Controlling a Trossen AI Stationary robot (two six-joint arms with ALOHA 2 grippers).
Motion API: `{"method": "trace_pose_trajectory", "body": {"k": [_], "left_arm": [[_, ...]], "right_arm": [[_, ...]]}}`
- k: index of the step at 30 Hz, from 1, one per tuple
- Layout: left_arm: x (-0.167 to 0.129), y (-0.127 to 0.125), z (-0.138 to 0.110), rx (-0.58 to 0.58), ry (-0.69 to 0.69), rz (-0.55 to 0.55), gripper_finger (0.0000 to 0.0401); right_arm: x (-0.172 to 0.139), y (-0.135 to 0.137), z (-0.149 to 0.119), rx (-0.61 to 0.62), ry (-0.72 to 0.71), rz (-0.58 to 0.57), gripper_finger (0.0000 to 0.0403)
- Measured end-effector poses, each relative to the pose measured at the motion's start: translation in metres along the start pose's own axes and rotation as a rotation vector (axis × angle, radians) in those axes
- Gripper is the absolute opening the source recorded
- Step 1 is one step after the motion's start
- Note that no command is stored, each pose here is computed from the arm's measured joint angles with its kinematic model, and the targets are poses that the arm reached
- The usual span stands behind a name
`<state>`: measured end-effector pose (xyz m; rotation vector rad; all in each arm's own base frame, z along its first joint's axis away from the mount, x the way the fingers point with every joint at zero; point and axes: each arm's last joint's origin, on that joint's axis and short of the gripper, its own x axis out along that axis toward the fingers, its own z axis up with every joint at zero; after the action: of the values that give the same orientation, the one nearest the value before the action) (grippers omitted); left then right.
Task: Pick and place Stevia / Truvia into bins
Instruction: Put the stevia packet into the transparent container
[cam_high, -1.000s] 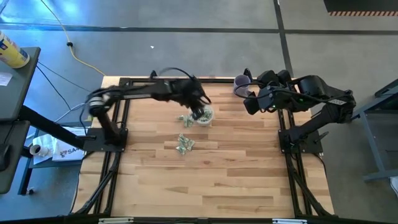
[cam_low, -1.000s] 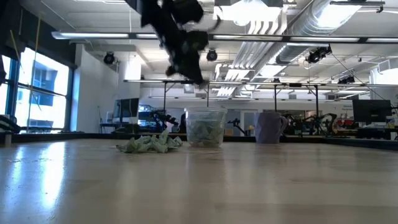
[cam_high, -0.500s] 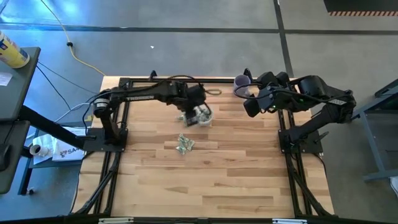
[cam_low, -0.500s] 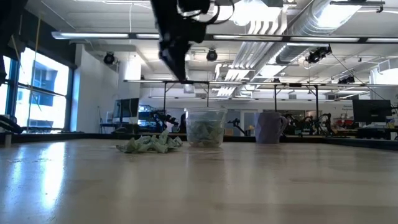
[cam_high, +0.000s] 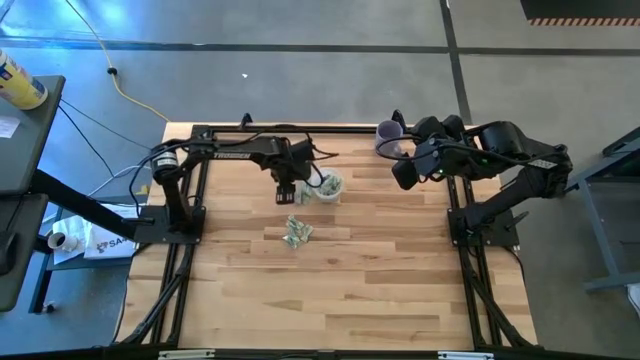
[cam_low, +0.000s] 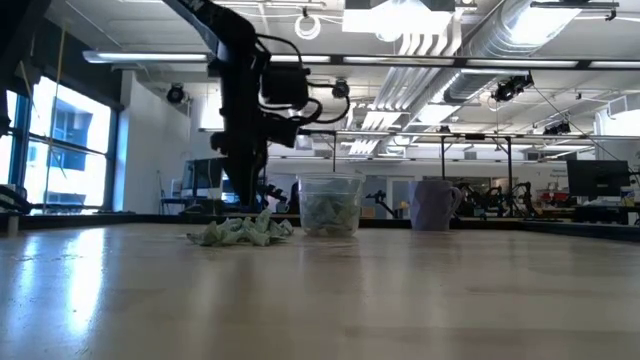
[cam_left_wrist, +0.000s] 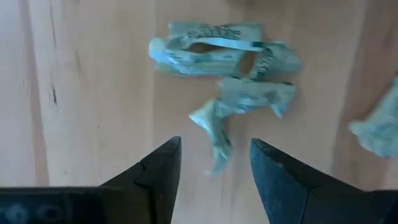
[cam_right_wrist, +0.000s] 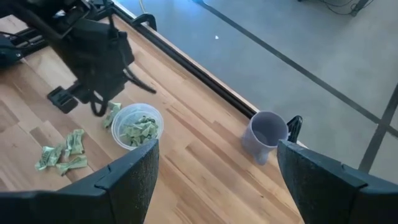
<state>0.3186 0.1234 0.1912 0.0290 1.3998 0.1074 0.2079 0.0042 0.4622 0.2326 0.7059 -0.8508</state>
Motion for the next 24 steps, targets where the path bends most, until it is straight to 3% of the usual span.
{"method": "trace_pose_trajectory", "body": {"k": [10,14,20,22,24], "left_arm": [[0.028,0.012,-0.010,0.016,-0.051,-0.099,0.0202],[0.042,0.013,-0.009,0.030,-0.032,-0.113,0.0150],[0.042,0.014,-0.012,0.021,0.046,-0.049,0.0028],[0.031,0.014,-0.016,-0.023,0.116,-0.050,0.0022],[0.006,0.014,-0.010,-0.074,0.090,-0.026,0.0033]], "right_arm": [[0.000,0.000,0.000,0.000,-0.010,-0.011,0.0314],[0.000,0.000,0.000,0.000,-0.012,-0.014,0.0314],[0.000,0.000,0.000,0.000,-0.012,-0.014,0.0314],[0.000,0.000,0.000,0.000,-0.012,-0.014,0.0314],[0.000,0.000,0.000,-0.001,-0.013,-0.014,0.0314]]}}
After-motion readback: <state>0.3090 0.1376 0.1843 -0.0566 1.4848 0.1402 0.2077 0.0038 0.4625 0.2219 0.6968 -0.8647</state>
